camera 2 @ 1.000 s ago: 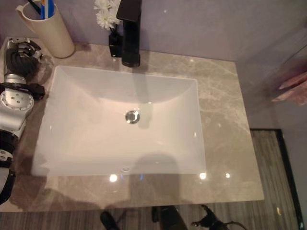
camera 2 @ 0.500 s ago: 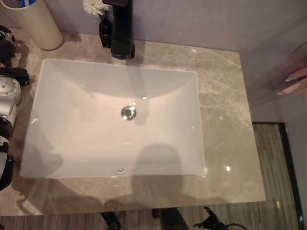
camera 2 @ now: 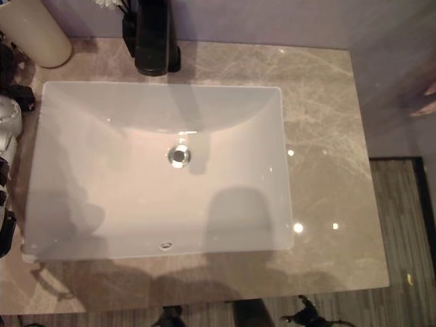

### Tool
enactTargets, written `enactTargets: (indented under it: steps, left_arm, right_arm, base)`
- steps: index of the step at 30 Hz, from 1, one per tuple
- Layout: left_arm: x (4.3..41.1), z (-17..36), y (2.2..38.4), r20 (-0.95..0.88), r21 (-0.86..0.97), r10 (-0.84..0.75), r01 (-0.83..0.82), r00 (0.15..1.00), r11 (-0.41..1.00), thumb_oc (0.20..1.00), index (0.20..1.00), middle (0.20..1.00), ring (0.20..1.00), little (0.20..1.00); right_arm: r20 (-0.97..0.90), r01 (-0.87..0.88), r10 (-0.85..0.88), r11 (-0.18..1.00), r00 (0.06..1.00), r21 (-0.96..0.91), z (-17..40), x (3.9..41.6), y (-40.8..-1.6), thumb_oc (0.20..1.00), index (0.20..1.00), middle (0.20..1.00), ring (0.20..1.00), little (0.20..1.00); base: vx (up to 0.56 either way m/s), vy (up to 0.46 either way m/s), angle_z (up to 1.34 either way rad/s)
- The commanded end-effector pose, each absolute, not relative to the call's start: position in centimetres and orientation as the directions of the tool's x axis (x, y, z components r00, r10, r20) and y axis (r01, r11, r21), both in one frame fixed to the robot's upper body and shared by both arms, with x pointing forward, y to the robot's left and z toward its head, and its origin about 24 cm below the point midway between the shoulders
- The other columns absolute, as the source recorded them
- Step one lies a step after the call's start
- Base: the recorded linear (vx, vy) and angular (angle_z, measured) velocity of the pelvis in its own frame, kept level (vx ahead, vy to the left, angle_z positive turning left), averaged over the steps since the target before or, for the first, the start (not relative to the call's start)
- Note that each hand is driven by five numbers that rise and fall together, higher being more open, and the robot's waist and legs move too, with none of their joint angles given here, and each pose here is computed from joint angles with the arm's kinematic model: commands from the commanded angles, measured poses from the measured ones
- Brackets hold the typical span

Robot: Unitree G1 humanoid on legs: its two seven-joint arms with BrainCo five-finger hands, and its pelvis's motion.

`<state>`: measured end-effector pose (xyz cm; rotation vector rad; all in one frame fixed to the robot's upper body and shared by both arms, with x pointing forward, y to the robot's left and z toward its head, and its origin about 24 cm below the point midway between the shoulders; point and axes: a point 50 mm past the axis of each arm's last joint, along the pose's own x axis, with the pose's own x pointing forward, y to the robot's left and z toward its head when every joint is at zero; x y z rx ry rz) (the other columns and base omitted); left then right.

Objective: Put brush and paste in cup on sink, flatten towel.

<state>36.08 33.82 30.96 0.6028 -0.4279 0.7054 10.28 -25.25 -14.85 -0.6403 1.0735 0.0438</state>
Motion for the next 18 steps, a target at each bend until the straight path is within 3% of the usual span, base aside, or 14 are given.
enactTargets:
  steps: [1, 18]
  left_arm:
    - [35.2, 32.9, 34.3, 0.615, 0.375, 0.437, -0.731, 0.656, 0.57, 0.2, 0.2, 0.2, 0.2, 0.2]
    - [37.2, 32.1, 28.3, 0.659, 0.359, 0.264, -0.602, 0.705, 0.713, 0.2, 0.2, 0.2, 0.2, 0.2]
  right_arm:
    - [-0.79, -0.294, -0.338, 0.795, 0.512, -0.53, -13.8, 11.7, -27.7, 1.0, 1.0, 1.0, 1.0, 1.0]
    - [-0.785, -0.274, -0.337, 0.805, 0.519, -0.527, -13.7, 11.6, -27.6, 1.0, 1.0, 1.0, 1.0, 1.0]
  base:
    - [0.0, 0.0, 0.0]
    - [0.0, 0.0, 0.0]
